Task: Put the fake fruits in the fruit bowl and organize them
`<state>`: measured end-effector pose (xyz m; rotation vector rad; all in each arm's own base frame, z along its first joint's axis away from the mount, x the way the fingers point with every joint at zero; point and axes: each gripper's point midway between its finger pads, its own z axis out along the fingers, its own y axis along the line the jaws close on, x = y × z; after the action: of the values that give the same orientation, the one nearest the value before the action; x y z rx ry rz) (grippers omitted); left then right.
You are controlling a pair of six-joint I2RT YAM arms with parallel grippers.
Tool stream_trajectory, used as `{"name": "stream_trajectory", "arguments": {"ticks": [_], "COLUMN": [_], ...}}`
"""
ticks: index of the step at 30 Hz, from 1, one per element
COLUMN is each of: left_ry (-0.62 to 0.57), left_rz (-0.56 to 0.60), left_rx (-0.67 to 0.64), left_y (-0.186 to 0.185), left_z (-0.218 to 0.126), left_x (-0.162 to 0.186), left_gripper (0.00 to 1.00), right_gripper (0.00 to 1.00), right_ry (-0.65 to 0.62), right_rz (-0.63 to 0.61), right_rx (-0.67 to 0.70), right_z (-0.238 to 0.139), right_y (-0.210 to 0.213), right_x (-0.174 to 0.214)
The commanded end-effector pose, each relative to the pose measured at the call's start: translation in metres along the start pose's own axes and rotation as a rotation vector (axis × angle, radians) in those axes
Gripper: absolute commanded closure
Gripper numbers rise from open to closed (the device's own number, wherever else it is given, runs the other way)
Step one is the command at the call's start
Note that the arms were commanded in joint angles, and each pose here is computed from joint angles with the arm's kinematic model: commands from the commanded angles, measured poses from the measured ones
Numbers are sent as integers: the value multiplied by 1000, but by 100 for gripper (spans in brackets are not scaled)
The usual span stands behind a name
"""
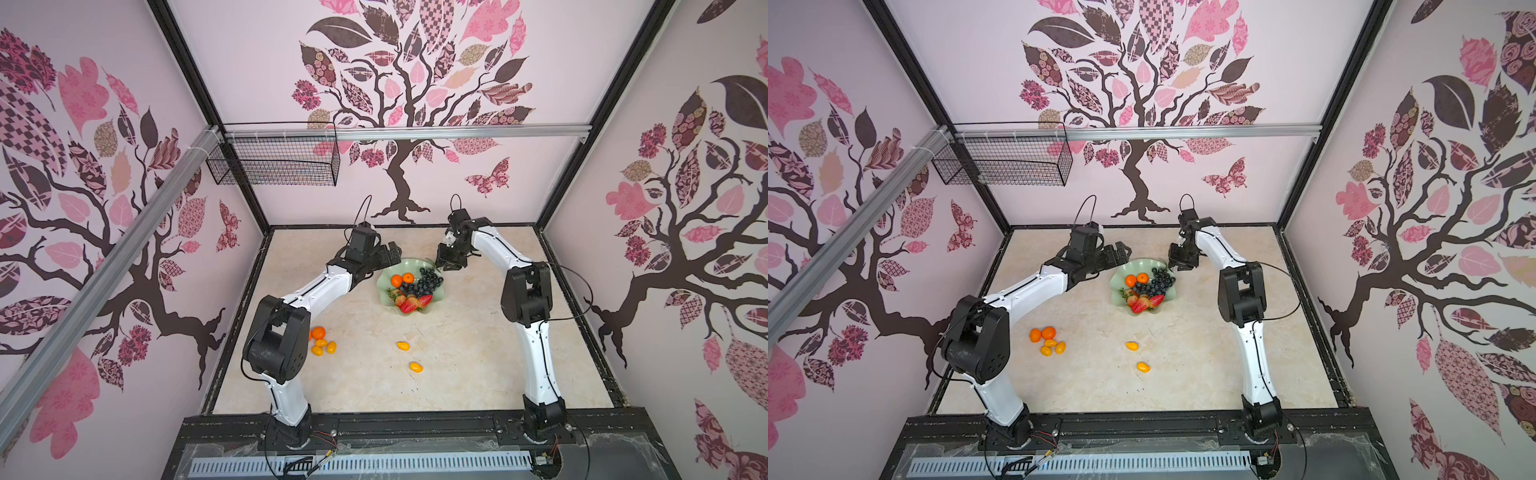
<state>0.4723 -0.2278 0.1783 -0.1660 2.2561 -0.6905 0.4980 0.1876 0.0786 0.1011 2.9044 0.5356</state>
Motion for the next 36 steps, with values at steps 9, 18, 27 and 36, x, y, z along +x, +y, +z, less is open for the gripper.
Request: {"name": "stream_trajectory", "arguments": {"ticks": [9, 18, 27, 36], "left_ry": [-97, 22, 146, 82], "left_rz": [226, 184, 153, 8], "left_rx": [-268, -312, -312, -344], "left_y": [2, 22, 55, 83], "left_z": [-74, -141, -206, -255], "left_x": [-40, 12, 75, 102], "left_gripper": [2, 2, 2, 2], "right_gripper": [52, 51, 51, 51], "right_ry": [-274, -383, -430, -375], "right_rz": [57, 95, -30, -247], "right_rx": [213, 98, 49, -129], "right_z": [-77, -101, -100, -59], "right_y": [-32, -28, 16, 135], "right_x": [-5, 44, 127, 209]}}
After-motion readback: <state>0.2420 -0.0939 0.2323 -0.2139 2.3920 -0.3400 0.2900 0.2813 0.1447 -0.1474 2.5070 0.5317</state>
